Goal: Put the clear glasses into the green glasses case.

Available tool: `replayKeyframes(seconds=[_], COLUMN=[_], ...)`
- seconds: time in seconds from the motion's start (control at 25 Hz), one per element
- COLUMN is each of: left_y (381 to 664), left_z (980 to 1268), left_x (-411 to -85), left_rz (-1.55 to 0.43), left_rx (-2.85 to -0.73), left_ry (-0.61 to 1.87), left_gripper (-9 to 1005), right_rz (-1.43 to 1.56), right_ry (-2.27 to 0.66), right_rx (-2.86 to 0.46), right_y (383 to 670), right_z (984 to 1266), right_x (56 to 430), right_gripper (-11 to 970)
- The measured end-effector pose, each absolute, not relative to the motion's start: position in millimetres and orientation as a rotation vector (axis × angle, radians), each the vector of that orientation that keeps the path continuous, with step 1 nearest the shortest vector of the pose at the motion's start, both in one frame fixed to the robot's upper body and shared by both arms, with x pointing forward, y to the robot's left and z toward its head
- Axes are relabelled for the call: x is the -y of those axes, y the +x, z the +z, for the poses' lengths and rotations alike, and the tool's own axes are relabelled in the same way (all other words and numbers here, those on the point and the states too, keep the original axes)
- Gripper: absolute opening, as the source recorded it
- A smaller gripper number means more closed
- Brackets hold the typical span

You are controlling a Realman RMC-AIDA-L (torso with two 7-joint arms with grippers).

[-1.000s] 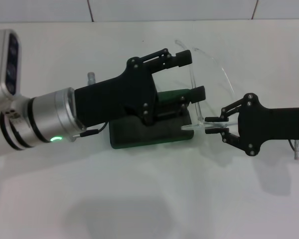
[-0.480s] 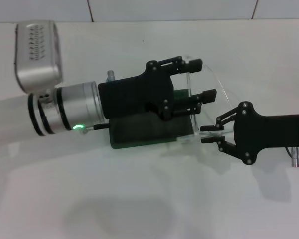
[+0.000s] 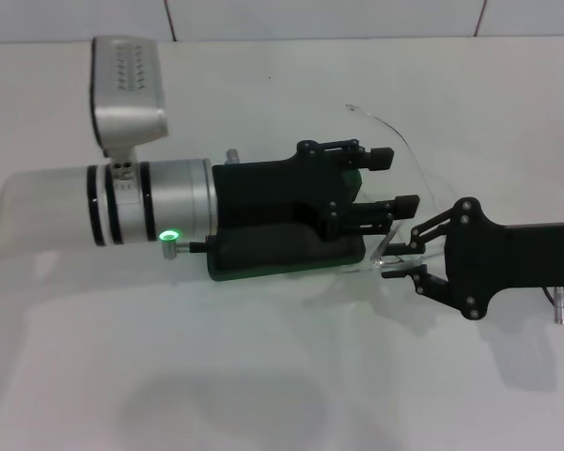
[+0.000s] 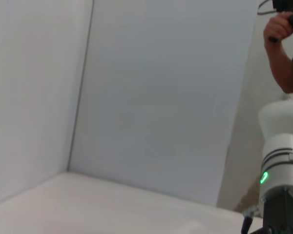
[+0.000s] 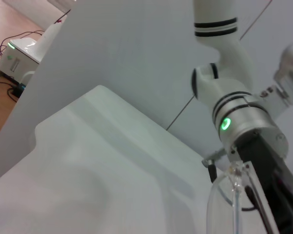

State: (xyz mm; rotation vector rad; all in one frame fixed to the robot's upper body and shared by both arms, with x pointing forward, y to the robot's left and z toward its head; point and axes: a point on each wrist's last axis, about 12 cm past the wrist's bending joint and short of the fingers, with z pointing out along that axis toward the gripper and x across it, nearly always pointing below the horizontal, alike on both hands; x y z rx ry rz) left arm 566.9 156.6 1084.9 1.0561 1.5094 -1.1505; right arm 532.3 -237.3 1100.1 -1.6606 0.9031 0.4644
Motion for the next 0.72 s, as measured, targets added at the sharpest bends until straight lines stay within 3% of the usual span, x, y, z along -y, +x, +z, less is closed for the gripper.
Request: replayKeyframes(seconds=[0.72], left_y=[576], left_z=[1077], left_x=[-156], left_rz=[-1.047], left_rx=[-1.593], left_ry=[1.050], left_gripper=[710], right_rz=[0.682], right_ry=[-1.598], right_rx=[-0.736], right_y=[506], right_z=[1110], right_x=[233], right_gripper=[116])
